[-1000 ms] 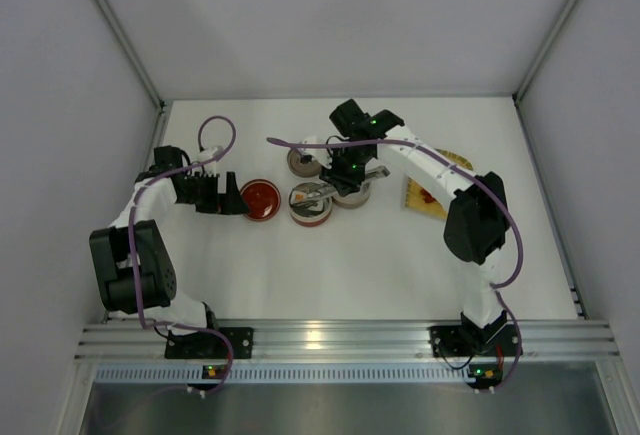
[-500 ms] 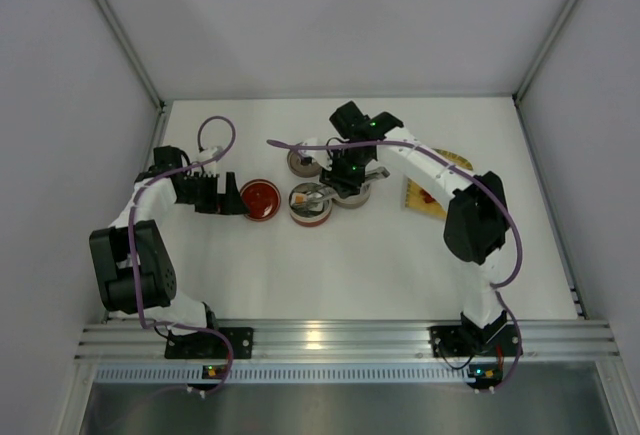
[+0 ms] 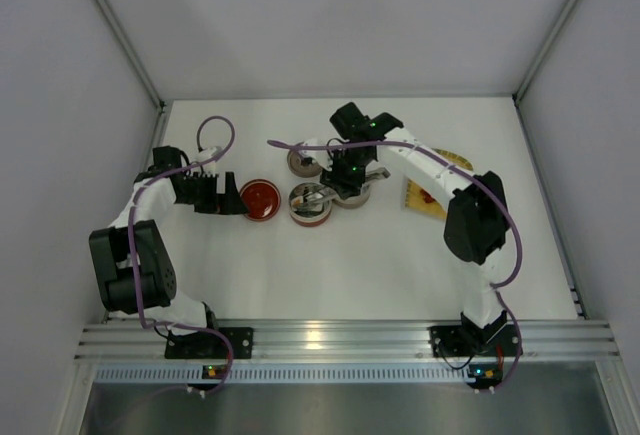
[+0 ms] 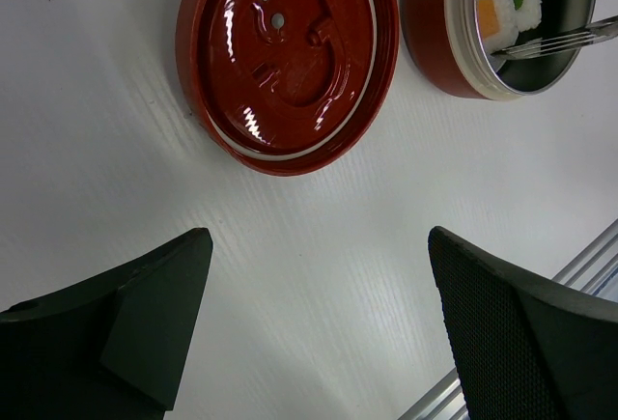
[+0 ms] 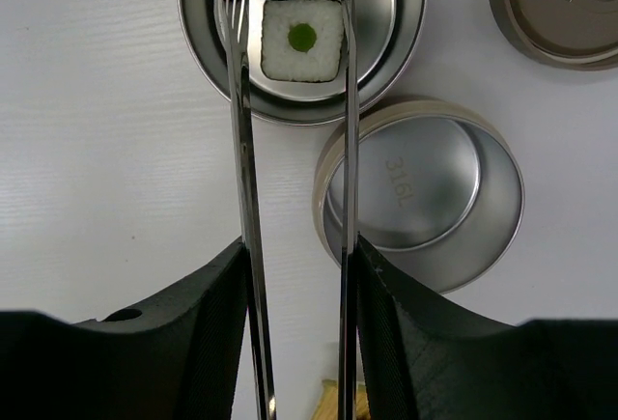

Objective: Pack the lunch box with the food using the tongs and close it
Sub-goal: Place the fake food in the packing box.

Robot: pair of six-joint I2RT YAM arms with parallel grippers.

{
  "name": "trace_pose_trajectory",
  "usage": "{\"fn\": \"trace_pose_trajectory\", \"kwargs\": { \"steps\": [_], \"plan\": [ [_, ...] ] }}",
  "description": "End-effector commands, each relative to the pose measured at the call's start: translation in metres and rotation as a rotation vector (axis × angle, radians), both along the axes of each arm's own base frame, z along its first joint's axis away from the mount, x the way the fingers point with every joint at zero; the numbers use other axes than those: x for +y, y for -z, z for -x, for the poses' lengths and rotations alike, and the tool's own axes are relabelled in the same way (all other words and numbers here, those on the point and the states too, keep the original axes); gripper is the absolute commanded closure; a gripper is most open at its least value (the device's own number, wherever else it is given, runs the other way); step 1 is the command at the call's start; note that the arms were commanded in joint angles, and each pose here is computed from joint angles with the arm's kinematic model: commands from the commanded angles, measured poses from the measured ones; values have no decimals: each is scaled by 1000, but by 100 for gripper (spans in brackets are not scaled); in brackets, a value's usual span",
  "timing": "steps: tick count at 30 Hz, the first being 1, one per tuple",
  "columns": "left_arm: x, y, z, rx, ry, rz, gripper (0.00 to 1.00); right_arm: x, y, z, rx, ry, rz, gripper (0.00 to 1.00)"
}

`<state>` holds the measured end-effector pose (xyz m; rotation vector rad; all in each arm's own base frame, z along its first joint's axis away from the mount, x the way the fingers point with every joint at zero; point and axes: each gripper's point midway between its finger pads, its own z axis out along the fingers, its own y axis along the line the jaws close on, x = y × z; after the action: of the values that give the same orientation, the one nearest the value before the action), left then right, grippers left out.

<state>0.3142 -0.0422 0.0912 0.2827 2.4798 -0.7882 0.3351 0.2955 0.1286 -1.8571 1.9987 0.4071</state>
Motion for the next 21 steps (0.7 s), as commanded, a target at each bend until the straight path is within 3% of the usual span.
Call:
{"fn": "trace_pose_trajectory", "kwargs": {
  "steps": [1,10,13,21],
  "plan": [
    [0,-13,-6,-53,16,9,2,8,-42,-13,-93,15,-107,57],
    [2,-22,-6,-83,15,-11,2,-27,-130,-16,-172,130,-247,60],
    [3,-23,-6,-87,18,-20,2,-44,-139,-6,-167,157,-256,59],
    [3,-30,-9,-94,13,-10,2,-51,-126,11,-118,152,-261,73]
  ]
}}
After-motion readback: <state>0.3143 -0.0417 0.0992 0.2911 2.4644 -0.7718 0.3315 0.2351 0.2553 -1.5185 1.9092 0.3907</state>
